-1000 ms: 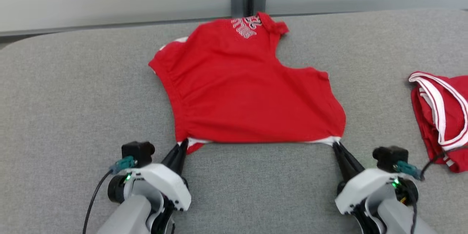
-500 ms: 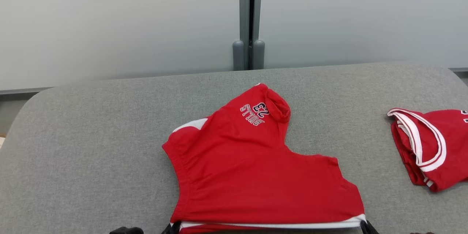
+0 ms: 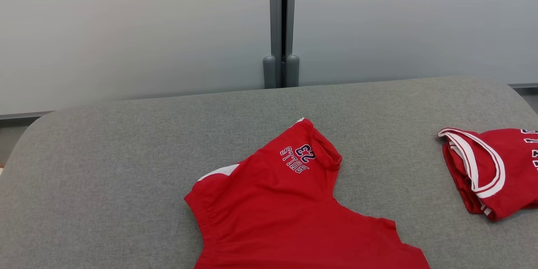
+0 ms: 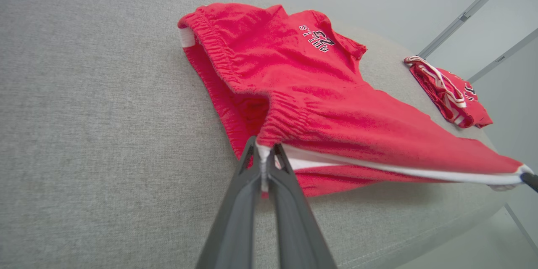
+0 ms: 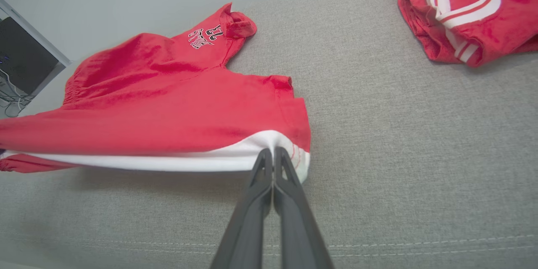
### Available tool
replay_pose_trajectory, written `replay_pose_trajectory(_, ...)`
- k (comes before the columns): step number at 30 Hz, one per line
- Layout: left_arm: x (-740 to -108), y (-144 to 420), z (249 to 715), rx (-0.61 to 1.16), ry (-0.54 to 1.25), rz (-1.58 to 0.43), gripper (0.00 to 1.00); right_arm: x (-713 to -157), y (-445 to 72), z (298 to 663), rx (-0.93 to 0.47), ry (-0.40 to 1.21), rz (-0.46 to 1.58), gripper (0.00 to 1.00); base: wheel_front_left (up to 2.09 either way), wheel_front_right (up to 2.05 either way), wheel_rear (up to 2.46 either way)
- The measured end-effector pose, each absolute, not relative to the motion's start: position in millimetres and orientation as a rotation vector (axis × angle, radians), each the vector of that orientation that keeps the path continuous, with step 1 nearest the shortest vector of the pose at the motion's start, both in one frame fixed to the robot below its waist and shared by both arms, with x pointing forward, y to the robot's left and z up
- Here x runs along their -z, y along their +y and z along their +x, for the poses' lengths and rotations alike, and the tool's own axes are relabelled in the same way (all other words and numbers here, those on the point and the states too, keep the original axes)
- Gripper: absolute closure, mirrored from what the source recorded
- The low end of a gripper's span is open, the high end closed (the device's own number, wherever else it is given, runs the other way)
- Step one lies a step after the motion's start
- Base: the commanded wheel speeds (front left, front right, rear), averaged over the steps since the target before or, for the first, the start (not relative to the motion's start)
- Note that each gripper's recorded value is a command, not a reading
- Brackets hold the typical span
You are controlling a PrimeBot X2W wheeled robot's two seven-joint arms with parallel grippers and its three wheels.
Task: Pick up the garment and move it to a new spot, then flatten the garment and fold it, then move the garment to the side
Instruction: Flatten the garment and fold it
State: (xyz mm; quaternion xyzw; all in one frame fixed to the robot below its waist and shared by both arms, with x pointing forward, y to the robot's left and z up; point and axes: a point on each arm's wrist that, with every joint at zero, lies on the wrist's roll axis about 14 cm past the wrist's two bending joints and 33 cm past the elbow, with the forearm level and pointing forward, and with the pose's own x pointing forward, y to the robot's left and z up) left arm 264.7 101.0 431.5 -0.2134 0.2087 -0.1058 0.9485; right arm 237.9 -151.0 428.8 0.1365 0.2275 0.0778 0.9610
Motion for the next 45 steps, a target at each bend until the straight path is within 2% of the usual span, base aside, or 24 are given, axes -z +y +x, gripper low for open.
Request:
replay_pose_trajectory(5, -434.6, 105.7, 268.2, 0.197, 0.422, -0.441, 1.00, -440.0, -150.8, 253.8, -0.174, 0.429, 0.252, 1.00, 0.00, 0.00, 0.00)
replay_pose_trajectory(10, -437.1, 107.7, 283.8, 0.182, 0.414, -0.494, 1.00, -452.4, -145.3, 292.5, -0.238, 0.386, 0.193, 1.00, 0.00, 0.00, 0.00)
replay_pose_trajectory(16, -440.8, 106.9, 329.2, 0.214, 0.399, -0.503, 1.00, -476.8, -127.9, 377.4, -0.343, 0.293, 0.121, 1.00, 0.00, 0.00, 0.00)
replay_pose_trajectory(21, -433.1, 109.0, 370.4, 0.211, 0.398, -0.530, 1.00, -472.8, -110.9, 446.1, -0.410, 0.289, 0.069, 1.00, 0.00, 0.00, 0.00)
replay_pose_trajectory(25, -422.2, 116.5, 394.0, 0.184, 0.396, -0.548, 1.00, -457.5, -85.1, 484.5, -0.481, 0.320, 0.047, 1.00, 0.00, 0.00, 0.00)
replay_pose_trajectory(30, -413.3, 132.0, 412.4, 0.141, 0.383, -0.549, 1.00, -438.7, -57.5, 517.4, -0.541, 0.348, 0.051, 1.00, 0.00, 0.00, 0.00)
replay_pose_trajectory(37, -391.6, 134.9, 409.4, 0.134, 0.439, -0.543, 1.00, -408.9, -33.2, 529.7, -0.594, 0.423, 0.036, 1.00, 0.00, 0.00, 0.00)
replay_pose_trajectory(38, -390.6, 133.3, 409.4, 0.142, 0.443, -0.539, 0.73, -407.6, -31.3, 529.9, -0.599, 0.423, 0.035, 0.88, 0.00, 0.00, 0.00)
replay_pose_trajectory(39, -390.1, 131.1, 409.1, 0.148, 0.443, -0.543, 0.09, -407.7, -29.4, 530.0, -0.603, 0.417, 0.040, 0.46, 0.00, 0.00, 0.00)
replay_pose_trajectory(40, -389.2, 130.0, 408.6, 0.148, 0.444, -0.545, 0.00, -407.1, -28.4, 530.0, -0.604, 0.417, 0.041, 0.00, 0.00, 0.00, 0.00)
replay_pose_trajectory(45, -389.4, 130.8, 407.8, 0.138, 0.422, -0.528, 0.00, -422.9, -22.0, 529.0, -0.630, 0.301, 0.049, 0.00, 0.00, 0.00, 0.00)
